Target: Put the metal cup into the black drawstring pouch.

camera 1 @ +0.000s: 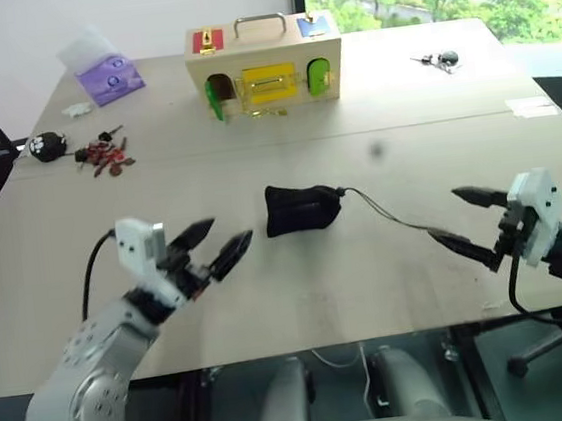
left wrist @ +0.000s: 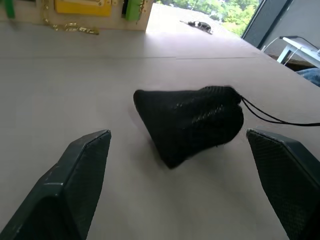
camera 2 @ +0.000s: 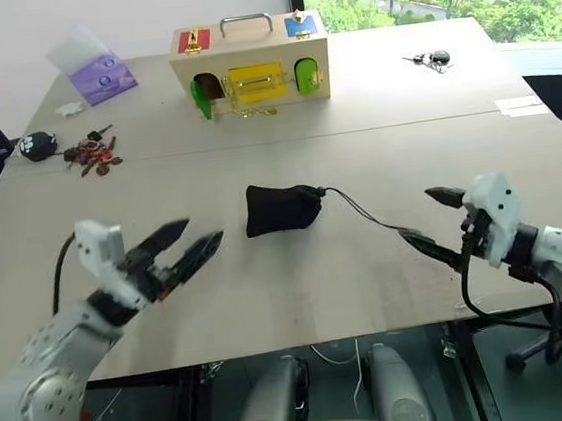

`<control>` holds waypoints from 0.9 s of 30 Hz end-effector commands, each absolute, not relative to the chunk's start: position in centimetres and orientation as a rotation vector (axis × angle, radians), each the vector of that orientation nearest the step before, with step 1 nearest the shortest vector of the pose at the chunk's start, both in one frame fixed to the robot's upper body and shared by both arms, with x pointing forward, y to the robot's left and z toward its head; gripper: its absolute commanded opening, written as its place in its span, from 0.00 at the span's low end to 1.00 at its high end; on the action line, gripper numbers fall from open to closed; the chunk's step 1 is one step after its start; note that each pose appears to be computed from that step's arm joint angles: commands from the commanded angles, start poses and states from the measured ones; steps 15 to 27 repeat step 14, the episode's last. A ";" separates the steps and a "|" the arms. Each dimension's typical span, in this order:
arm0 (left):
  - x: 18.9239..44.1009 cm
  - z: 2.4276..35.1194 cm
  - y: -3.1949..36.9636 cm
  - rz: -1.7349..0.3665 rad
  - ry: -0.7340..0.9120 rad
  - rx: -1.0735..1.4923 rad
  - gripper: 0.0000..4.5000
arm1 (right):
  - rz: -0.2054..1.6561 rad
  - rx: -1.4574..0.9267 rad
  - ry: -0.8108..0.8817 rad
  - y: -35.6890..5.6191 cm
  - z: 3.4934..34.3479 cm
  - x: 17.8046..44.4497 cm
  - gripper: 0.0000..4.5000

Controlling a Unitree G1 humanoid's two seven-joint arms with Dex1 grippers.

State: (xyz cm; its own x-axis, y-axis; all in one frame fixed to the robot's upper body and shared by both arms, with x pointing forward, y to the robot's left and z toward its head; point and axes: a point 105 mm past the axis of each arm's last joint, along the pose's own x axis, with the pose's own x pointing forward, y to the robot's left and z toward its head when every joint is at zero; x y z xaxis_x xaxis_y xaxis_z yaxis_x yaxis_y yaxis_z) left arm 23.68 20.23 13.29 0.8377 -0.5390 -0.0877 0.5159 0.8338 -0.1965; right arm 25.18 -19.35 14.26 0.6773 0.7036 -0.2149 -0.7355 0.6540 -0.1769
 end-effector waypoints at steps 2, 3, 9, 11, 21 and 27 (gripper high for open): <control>22.3 13.8 20.0 -0.590 0.118 -0.110 1.00 | 0.727 -0.313 0.119 -21.8 14.7 25.0 1.00; 22.0 13.6 19.9 -0.599 0.125 -0.117 1.00 | 0.743 -0.290 0.133 -22.0 14.6 24.7 1.00; 21.1 12.9 20.4 -0.609 0.155 -0.107 1.00 | 0.785 -0.279 0.164 -22.6 14.2 23.0 1.00; 20.9 12.9 20.5 -0.614 0.160 -0.106 1.00 | 0.762 -0.287 0.166 -23.0 14.0 23.2 1.00; 21.0 13.0 20.6 -0.612 0.158 -0.108 1.00 | 0.743 -0.302 0.167 -23.3 13.9 23.4 1.00; 21.0 13.0 20.6 -0.612 0.158 -0.108 1.00 | 0.743 -0.302 0.167 -23.3 13.9 23.4 1.00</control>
